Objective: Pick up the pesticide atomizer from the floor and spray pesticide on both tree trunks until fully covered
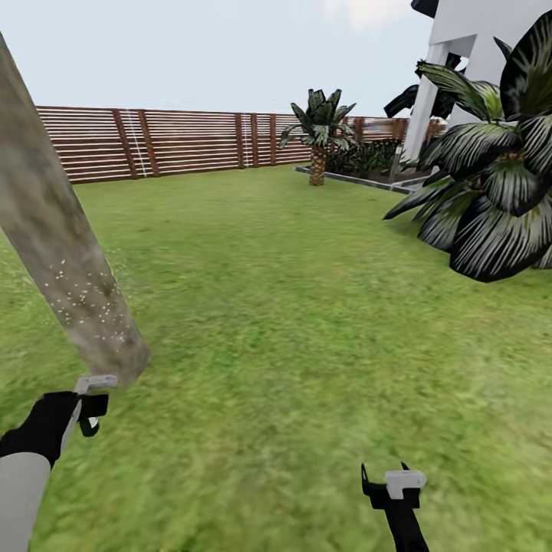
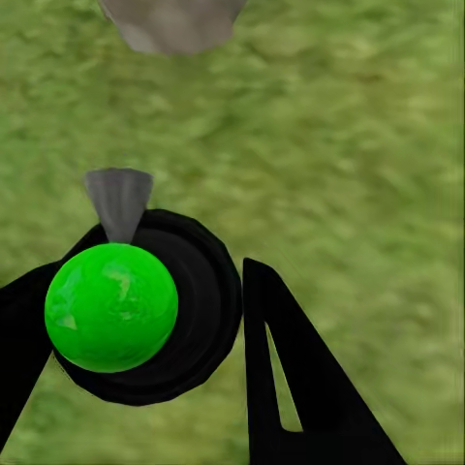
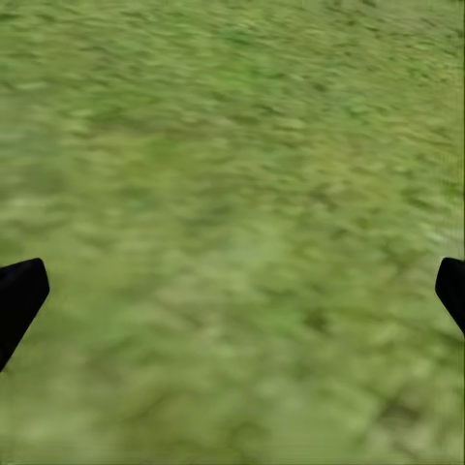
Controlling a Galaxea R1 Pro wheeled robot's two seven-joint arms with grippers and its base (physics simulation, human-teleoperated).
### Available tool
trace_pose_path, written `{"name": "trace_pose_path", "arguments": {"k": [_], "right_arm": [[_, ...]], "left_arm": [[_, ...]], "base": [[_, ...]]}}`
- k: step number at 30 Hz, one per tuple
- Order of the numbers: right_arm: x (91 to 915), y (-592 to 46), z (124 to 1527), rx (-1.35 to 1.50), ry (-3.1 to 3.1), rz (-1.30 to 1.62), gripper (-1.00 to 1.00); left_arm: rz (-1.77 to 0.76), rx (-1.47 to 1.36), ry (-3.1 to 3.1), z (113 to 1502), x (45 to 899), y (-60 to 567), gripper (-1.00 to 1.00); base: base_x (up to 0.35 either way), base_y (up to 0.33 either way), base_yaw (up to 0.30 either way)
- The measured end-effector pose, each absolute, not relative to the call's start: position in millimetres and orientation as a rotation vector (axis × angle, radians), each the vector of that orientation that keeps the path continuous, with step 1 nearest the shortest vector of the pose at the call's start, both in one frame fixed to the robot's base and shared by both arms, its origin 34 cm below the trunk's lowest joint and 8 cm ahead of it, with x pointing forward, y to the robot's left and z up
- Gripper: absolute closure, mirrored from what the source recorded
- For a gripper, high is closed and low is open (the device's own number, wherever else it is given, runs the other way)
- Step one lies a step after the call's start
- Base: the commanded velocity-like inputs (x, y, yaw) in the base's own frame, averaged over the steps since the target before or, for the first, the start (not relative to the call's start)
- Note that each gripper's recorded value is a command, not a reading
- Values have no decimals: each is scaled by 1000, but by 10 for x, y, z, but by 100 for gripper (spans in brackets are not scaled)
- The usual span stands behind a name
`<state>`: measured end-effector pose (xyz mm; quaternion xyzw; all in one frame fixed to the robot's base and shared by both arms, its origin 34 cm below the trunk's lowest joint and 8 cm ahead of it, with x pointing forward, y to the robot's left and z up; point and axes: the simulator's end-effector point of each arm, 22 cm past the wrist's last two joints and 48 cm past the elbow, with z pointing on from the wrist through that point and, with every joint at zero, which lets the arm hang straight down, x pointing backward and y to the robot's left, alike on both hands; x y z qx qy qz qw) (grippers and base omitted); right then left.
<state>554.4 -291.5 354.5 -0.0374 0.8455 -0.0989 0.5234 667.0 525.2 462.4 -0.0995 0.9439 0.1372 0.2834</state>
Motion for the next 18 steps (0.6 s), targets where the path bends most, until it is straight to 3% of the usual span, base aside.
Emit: {"name": "trace_pose_path", "arguments": {"k": [6,10,14,18], "right_arm": [[5544,-2915,3545,-89,2024,-237,-100],[5546,-2912,3547,-88,2024,-236,-100],[5551,-2795,3526,-131,2030,-195,-100],[5557,-2163,3431,-432,2083,60,-100]], "left_arm": [[218,-85,2495,4054,6555,4813,100],[62,271,2473,3839,6391,4343,100],[-202,577,2425,3727,6101,3766,100],[-349,864,2431,3603,5734,3427,100]], "base": [[0,0,277],[0,0,267],[0,0,59],[0,0,3]]}}
